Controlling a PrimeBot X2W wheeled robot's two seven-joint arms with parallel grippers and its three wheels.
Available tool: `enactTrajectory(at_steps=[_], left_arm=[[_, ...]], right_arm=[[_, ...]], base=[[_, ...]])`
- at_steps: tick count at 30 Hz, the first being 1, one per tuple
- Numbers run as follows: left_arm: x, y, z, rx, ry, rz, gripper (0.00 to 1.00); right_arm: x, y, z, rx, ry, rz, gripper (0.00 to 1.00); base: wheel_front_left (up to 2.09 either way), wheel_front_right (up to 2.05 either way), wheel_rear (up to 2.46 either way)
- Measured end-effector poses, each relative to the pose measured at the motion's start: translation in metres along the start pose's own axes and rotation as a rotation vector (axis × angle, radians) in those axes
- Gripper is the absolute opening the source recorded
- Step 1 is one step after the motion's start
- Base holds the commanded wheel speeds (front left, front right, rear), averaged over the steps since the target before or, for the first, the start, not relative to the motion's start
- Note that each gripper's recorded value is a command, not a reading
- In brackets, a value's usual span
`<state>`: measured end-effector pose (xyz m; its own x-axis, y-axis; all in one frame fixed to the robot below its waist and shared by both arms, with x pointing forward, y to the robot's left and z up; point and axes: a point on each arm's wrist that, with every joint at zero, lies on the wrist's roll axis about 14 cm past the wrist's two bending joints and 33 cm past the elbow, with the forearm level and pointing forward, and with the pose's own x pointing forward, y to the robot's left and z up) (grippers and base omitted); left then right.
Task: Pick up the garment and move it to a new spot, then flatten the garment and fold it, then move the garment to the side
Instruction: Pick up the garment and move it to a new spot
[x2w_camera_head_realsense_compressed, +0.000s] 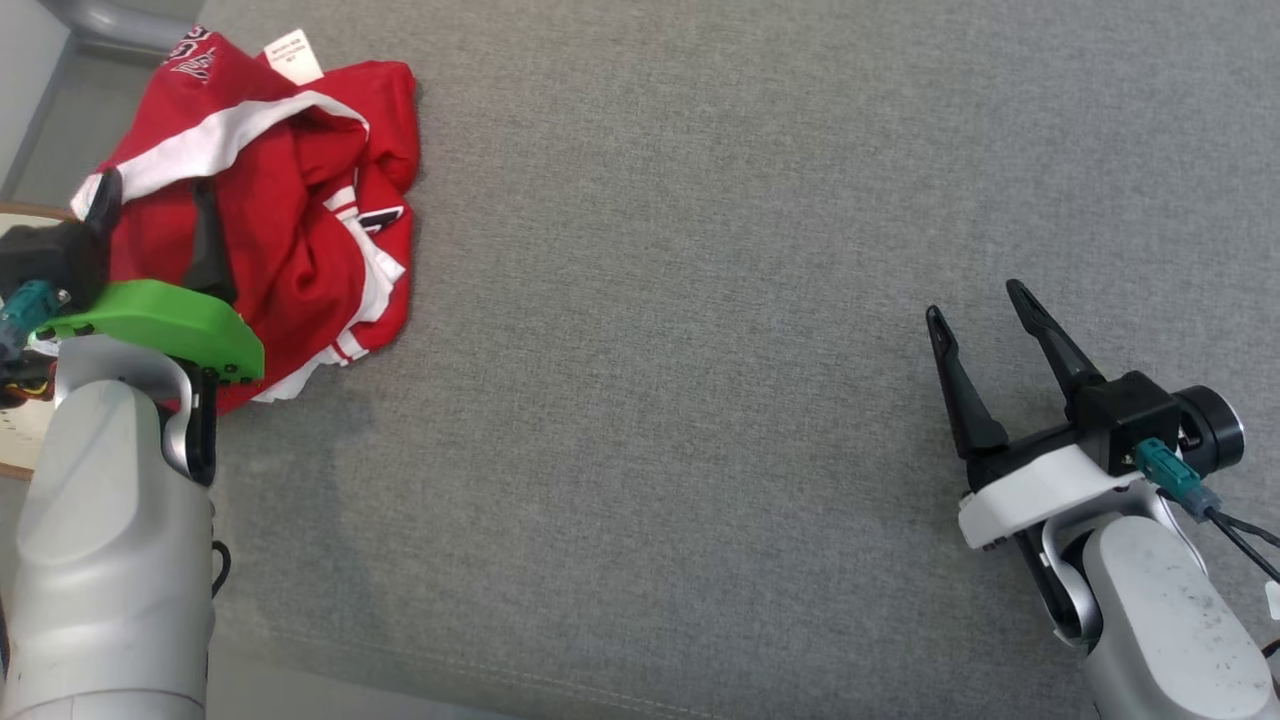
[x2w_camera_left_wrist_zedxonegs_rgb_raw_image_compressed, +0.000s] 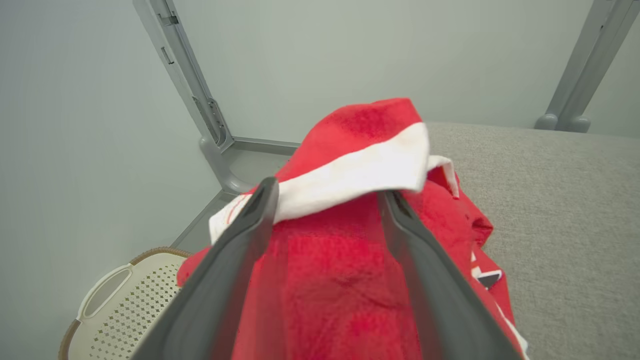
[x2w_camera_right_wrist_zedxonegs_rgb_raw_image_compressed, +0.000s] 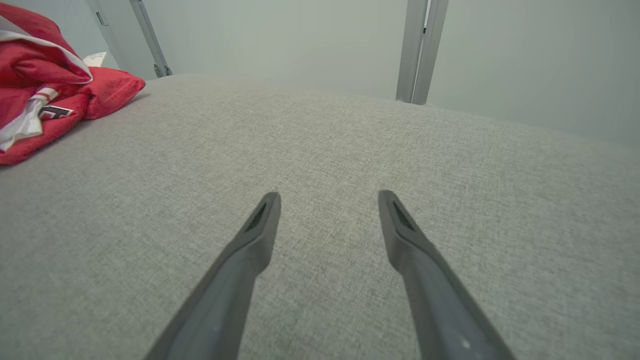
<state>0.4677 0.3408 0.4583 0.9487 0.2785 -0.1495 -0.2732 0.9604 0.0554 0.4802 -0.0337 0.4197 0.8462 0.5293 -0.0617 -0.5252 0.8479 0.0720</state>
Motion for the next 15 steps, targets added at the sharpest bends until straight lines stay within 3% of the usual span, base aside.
enactTrajectory(at_steps=[12,13,14,15], left_arm=[[0.029,-0.021,-0.075,0.012,0.284,-0.008,1.0],[0.029,-0.024,-0.08,0.007,0.301,-0.009,0.33],[0.03,-0.024,-0.084,0.005,0.316,-0.007,0.0],[0.03,-0.025,-0.087,-0.002,0.33,-0.004,0.0]], right_arm=[[-0.009,-0.028,-0.022,0.017,0.047,-0.07,1.0],[-0.01,-0.03,-0.023,0.019,0.05,-0.077,1.0],[-0.011,-0.032,-0.024,0.021,0.052,-0.084,1.0],[-0.012,-0.034,-0.025,0.021,0.054,-0.089,1.0]], base=[[0.0,0.0,0.0],[0.0,0.0,0.0],[0.0,0.0,0.0],[0.0,0.0,0.0]])
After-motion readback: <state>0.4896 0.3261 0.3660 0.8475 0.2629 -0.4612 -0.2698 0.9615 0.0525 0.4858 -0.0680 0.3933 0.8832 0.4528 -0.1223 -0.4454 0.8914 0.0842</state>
